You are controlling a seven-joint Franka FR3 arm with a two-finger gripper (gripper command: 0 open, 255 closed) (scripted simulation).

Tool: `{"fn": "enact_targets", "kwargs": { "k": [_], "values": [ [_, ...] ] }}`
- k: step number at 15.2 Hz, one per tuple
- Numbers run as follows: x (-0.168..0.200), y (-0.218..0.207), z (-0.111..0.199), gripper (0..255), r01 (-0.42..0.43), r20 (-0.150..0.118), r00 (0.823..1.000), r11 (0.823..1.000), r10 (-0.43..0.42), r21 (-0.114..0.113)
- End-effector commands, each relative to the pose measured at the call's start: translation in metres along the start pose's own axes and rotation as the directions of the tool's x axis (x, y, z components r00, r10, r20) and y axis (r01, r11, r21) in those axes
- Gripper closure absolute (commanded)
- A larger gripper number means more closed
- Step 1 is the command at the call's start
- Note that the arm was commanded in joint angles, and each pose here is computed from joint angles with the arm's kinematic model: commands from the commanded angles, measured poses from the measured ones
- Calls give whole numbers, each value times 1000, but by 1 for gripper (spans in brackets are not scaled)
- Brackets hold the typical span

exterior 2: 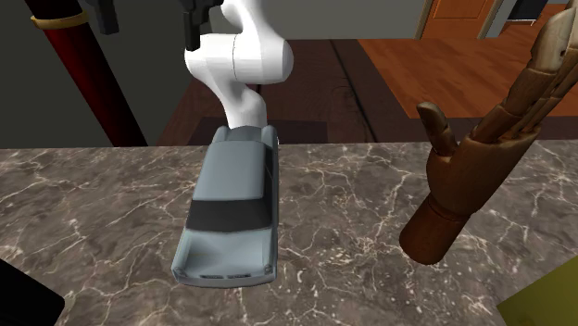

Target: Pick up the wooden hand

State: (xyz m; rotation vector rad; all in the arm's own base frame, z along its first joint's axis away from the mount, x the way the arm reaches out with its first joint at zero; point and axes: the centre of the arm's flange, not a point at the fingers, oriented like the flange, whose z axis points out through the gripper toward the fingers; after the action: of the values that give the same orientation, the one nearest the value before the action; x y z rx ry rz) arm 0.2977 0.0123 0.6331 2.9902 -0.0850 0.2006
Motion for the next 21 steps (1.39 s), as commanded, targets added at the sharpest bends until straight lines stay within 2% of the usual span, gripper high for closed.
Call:
{"fn": "enact_targets", "kwargs": {
  "k": [1, 3, 5, 7, 10, 12, 15, 18, 21],
  "values": [
    [0, 0, 0, 0, 0, 0, 1000, 1000, 0, 0],
    [-4, -25, -4, 0, -105, 10, 994, 994, 105, 1],
    [-6, -50, -9, 0, -210, 20, 978, 978, 210, 2],
    [-5, -76, -13, 0, -312, 30, 950, 950, 311, 1],
    [2, -113, -20, 0, -458, 45, 888, 889, 457, -3],
    [10, -137, -25, 0, -549, 55, 835, 836, 548, -6],
    [26, -171, -31, 0, -674, 68, 737, 739, 673, -13],
    [48, -203, -38, 0, -782, 81, 620, 623, 780, -22],
    [74, -230, -44, 0, -870, 91, 488, 492, 868, -33]
  ]
}}
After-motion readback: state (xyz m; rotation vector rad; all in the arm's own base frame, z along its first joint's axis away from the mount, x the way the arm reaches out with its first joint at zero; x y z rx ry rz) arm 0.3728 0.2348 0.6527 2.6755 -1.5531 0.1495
